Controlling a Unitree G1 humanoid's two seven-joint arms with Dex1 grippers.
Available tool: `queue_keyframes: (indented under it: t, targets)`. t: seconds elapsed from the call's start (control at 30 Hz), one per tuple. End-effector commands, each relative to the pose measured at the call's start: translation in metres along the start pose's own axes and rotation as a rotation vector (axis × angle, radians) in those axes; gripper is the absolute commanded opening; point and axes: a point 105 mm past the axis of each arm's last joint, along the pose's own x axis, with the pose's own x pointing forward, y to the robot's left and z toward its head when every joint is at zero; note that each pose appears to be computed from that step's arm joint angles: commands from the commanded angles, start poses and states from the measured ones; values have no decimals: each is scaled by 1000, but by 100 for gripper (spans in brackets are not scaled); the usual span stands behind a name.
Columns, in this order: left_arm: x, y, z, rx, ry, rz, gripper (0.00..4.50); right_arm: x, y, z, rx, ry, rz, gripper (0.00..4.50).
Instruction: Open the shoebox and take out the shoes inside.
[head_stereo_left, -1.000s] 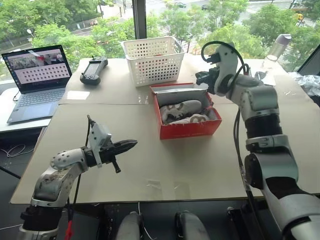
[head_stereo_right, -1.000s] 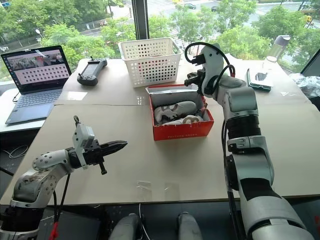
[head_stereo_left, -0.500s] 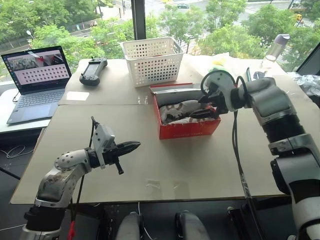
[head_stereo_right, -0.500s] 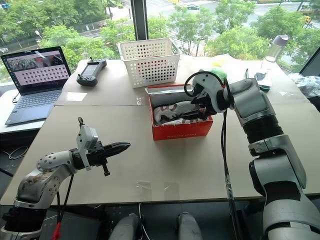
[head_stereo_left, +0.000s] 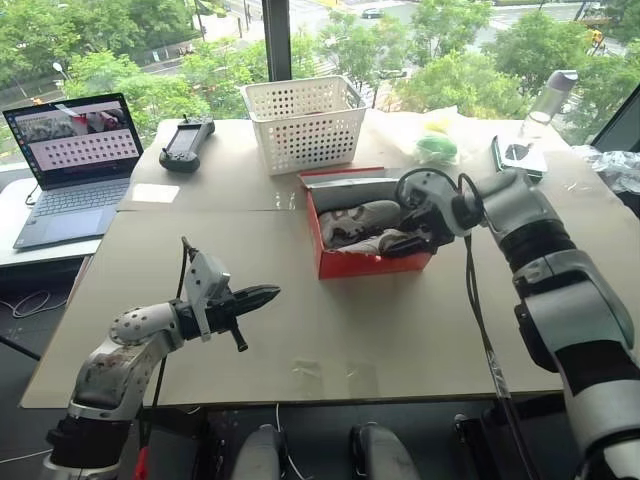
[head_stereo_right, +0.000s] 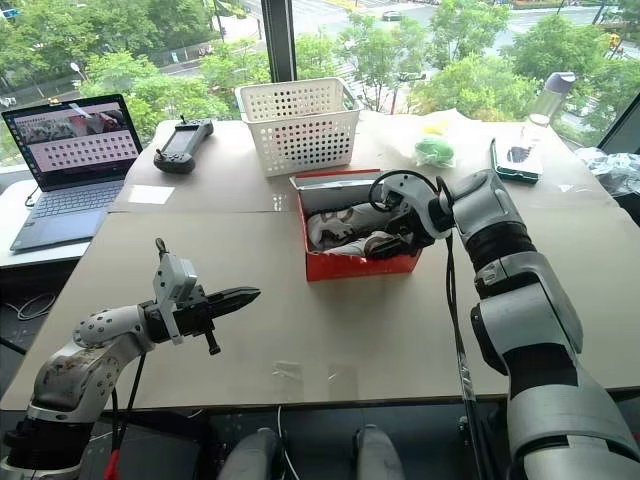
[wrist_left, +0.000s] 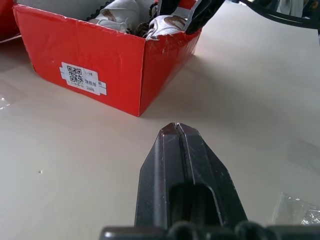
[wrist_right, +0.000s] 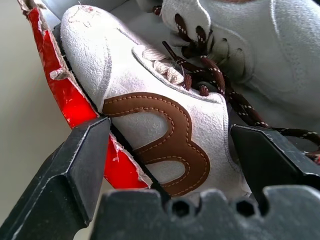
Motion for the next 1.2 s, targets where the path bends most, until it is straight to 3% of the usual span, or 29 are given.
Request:
queue_keyframes:
  t: [0.03, 0.17, 0.5, 0.8, 0.97, 1.2]
  targets:
    - [1, -3, 13, 36, -38, -7, 0, 19, 1, -35, 35, 118, -19, 443]
    - [0, -3, 14, 37, -39, -2, 0, 22, 0, -40, 56, 120, -38, 443]
    - [1, -2, 14, 36, -45, 2, 0, 19, -2, -34, 31, 101, -39, 163]
    - [2, -1, 14, 35, -45, 4, 0, 19, -4, -32, 21, 79, -55, 163]
    - [3, 0, 14, 35, -44, 5, 0, -12, -14, 11, -62, -34, -83, 163]
    - [4, 1, 14, 35, -44, 2, 0, -45, -5, 59, -205, -131, -53, 163]
